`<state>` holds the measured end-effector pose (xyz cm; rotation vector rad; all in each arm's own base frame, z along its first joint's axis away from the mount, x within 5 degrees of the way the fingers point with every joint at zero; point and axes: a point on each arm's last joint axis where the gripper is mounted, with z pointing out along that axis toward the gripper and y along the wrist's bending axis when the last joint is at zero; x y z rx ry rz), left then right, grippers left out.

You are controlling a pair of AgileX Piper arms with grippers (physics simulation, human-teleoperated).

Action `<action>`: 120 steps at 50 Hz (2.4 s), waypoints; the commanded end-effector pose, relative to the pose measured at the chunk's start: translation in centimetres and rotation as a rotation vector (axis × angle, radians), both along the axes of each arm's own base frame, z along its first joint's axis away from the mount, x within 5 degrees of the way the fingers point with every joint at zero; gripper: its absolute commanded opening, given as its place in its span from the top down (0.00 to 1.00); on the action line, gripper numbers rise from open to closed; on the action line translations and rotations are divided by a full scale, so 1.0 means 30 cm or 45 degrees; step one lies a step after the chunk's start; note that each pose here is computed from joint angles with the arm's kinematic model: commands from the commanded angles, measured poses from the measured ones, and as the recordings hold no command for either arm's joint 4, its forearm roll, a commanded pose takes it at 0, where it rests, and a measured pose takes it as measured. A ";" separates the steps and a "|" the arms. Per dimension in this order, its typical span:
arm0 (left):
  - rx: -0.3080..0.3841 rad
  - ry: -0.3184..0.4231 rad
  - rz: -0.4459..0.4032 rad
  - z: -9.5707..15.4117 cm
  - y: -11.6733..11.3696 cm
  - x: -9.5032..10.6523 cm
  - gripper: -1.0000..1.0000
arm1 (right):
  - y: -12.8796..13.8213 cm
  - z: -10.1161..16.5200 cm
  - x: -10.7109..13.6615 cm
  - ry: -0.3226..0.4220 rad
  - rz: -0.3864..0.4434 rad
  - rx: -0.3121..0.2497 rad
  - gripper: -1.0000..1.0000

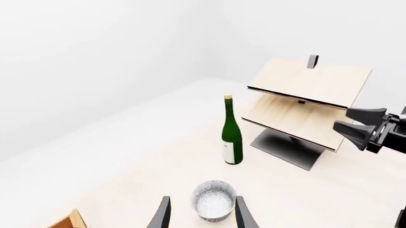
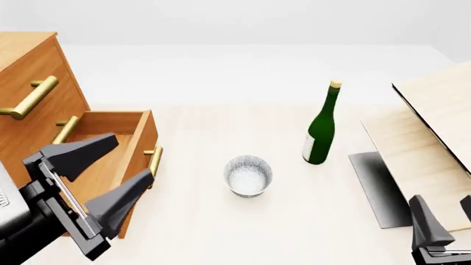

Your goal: Put the bowl in the bottom drawer of the cabinet.

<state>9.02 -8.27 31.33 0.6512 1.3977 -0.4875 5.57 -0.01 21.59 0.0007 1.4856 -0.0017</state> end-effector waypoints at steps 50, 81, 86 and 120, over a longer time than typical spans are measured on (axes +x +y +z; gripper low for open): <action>0.204 0.220 -0.123 0.131 -0.367 0.276 0.00 | 0.000 0.000 0.000 0.000 0.000 0.000 0.00; 0.365 0.467 -0.105 0.092 -0.491 0.391 0.00 | 0.000 0.000 0.000 0.000 0.000 0.000 0.00; 0.362 0.520 -0.116 0.082 -0.525 0.397 0.00 | 0.000 0.000 0.000 0.000 0.000 0.000 0.00; 0.514 0.708 -0.031 -0.003 -0.625 0.579 0.00 | 0.000 0.000 0.000 0.000 0.000 0.000 0.00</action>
